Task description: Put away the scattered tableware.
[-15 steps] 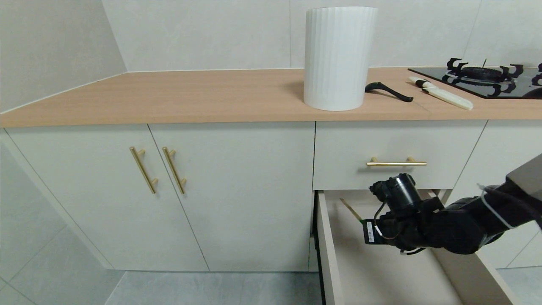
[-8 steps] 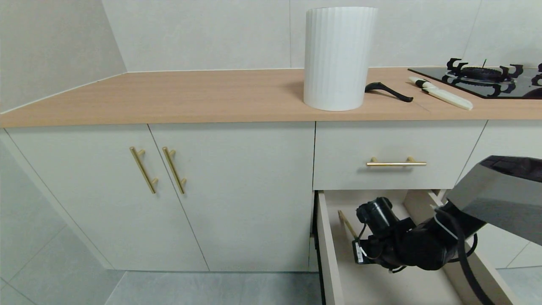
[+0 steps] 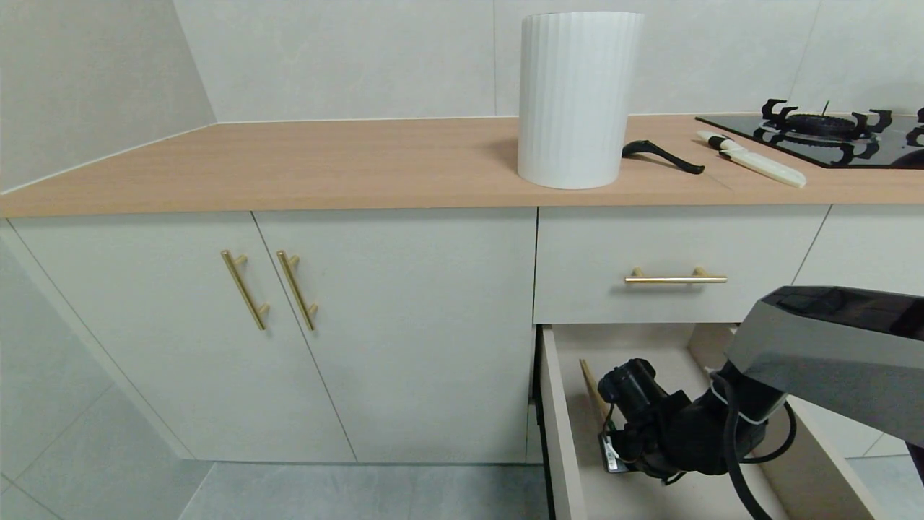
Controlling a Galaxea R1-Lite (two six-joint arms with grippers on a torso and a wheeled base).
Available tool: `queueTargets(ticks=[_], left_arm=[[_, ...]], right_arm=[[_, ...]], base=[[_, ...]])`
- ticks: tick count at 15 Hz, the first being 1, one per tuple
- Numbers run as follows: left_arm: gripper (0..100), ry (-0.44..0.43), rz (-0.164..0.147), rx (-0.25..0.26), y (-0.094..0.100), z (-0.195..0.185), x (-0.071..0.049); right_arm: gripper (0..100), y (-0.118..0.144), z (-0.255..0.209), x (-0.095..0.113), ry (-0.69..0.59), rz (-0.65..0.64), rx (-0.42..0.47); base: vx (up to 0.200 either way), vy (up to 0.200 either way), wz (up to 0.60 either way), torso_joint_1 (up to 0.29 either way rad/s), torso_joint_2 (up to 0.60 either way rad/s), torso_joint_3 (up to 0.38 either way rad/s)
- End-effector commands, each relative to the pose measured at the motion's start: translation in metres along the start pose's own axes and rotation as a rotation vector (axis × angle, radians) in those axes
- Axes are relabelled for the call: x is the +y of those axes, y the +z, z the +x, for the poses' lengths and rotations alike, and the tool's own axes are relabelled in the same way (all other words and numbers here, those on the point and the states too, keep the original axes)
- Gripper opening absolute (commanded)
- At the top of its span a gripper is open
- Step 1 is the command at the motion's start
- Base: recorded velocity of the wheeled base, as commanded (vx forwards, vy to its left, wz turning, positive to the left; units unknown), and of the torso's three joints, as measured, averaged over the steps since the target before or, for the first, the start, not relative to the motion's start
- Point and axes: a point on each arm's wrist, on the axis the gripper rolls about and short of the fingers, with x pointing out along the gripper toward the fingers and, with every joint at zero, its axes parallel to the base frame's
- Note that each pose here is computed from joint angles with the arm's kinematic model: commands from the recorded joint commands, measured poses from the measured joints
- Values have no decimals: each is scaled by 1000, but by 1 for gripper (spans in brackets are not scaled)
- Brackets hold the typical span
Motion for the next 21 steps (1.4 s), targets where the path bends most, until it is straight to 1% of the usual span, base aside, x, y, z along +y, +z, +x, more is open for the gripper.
queueTargets(ticks=[1,3,4,10,12,13,14,16,17,18,21], left_arm=[[100,1,-1,1,0,0,0],[100,0,-1,1,0,0,0],[100,0,0,1,0,0,0],[100,1,-1,1,0,0,0],[100,0,-1,1,0,0,0],[100,1,-1,1,0,0,0],[100,0,-1,1,0,0,0],[100,0,-1,1,0,0,0],[100,0,-1,1,0,0,0],[100,1,0,1,0,0,0],[100,0,0,1,0,0,0]], right_arm=[[0,-1,1,0,-2,-2,5],[0,-1,1,0,-1,-1,3],[100,-1,1,0,-2,-2,5],[100,0,0,0,0,-1,0],[100,5,-10,-1,3,5,-25],[100,16,-27,-6,-1,26,-76],[100,22,-36,-9,0,37,-103],[100,38,-80,-23,22,74,-213],[100,38,-80,-23,22,74,-213],[100,50,-126,-49,13,48,-338],[100,61,-178,-69,19,86,-496]], base=[[0,0,0,0,0,0],[0,0,0,0,0,0],[0,0,0,0,0,0],[0,0,0,0,0,0],[0,0,0,0,0,0],[0,0,0,0,0,0],[0,0,0,0,0,0],[0,0,0,0,0,0],[0,0,0,0,0,0],[0,0,0,0,0,0],[0,0,0,0,0,0]])
